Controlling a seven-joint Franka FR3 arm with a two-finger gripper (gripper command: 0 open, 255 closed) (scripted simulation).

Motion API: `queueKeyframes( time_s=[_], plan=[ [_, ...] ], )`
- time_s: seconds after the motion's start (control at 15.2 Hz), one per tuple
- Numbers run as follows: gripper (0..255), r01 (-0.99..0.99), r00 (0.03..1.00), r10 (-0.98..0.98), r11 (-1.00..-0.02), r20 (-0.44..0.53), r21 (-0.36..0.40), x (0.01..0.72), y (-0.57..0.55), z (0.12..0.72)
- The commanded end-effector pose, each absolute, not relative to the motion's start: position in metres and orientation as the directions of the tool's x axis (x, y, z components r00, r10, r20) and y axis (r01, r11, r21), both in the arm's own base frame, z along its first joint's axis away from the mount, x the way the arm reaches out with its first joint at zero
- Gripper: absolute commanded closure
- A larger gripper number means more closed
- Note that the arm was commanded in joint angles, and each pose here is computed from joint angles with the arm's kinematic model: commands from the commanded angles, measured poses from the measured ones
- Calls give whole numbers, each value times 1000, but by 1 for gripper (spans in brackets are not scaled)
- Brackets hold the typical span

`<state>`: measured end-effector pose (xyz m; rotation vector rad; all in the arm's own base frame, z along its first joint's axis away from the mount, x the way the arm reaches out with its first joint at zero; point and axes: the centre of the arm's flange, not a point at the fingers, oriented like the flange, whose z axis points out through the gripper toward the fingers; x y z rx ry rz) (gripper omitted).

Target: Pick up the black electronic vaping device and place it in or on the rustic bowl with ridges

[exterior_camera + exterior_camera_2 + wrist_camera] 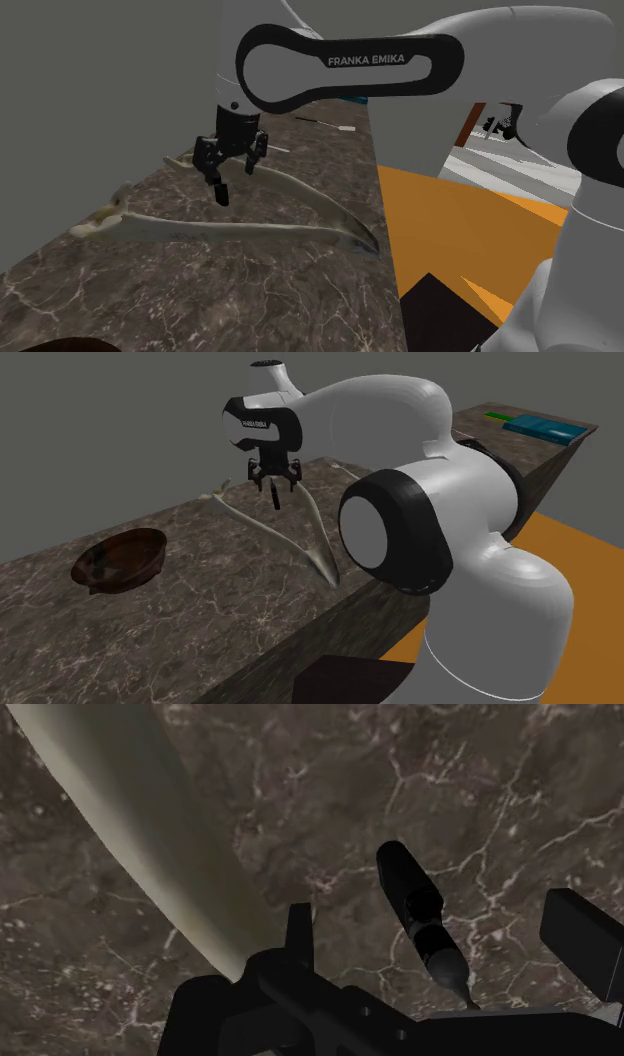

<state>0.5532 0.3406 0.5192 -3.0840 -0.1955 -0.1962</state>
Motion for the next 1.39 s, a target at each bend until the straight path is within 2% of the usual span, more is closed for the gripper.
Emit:
queueKeyframes(
  time_s=[0.0,0.33,0.86,0.92,1.32],
  plan=[
    [0,131,983,125,-991,132,-37,558,345,511],
    [0,131,983,125,-991,132,-37,561,346,482],
    [0,131,983,125,-991,132,-37,561,346,482],
    [255,131,983,125,-991,132,-37,561,346,482],
    [255,131,983,125,-991,132,-37,561,346,482]
  ],
)
